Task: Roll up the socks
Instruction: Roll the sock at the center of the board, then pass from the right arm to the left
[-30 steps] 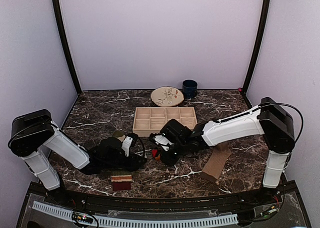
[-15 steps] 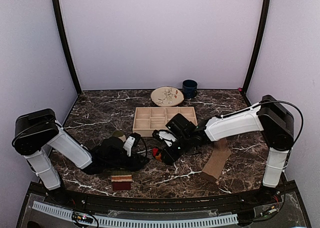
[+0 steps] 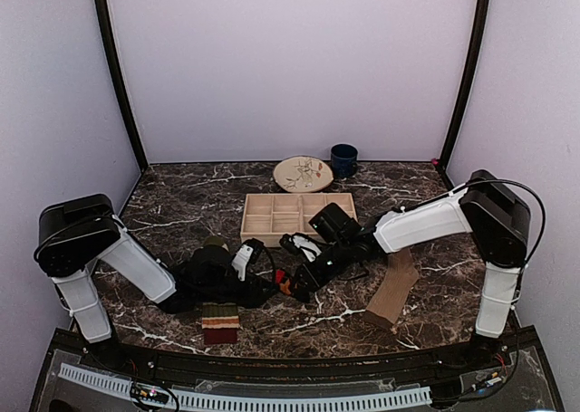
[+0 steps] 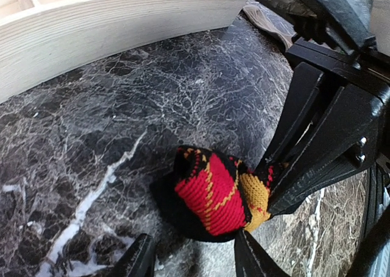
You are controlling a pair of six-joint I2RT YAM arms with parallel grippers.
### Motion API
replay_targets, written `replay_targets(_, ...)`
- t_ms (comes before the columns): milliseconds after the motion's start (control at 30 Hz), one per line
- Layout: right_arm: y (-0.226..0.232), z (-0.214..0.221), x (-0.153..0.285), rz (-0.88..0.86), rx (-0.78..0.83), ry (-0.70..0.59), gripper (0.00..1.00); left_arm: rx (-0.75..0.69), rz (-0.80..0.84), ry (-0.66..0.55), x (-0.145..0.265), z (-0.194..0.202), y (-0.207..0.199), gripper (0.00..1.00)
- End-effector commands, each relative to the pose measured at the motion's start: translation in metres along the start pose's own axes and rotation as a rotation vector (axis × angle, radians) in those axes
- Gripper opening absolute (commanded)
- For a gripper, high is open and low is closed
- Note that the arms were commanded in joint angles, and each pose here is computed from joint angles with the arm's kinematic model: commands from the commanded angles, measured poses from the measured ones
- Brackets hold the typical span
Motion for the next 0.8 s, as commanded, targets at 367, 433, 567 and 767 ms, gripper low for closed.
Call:
replay_targets(367,-0.011,0.035,-0.021,-0.142,-0.187,0.052,0.00,0.062,0.031,0.129,-0.014,0.034,0.005,0.48)
replay_targets(433,-0.010,0.034,-0.022,-0.156,-0.191,0.046,0.00,0.066,0.029,0.133,-0.013,0.036,0.006,0.48)
replay_targets(567,-0.011,0.034,-0.023,-0.169,-0.205,0.032,0.00,0.081,0.045,0.145,-0.013,0.038,0.004,0.49)
replay_targets(767,-0.010,0.035,-0.022,-0.176,-0.213,0.014,0.00,0.119,0.065,0.144,-0.010,0.042,0.003,0.97)
Point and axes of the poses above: each gripper's point midway between its finger pads, its own x axis back along the fingers, its own y axis along the line the jaws close on, z = x × y, the point moved 4 cm from there along x, back along the fingers, and after that the axes turned 2 degrees about x, right-handed, at the moved point
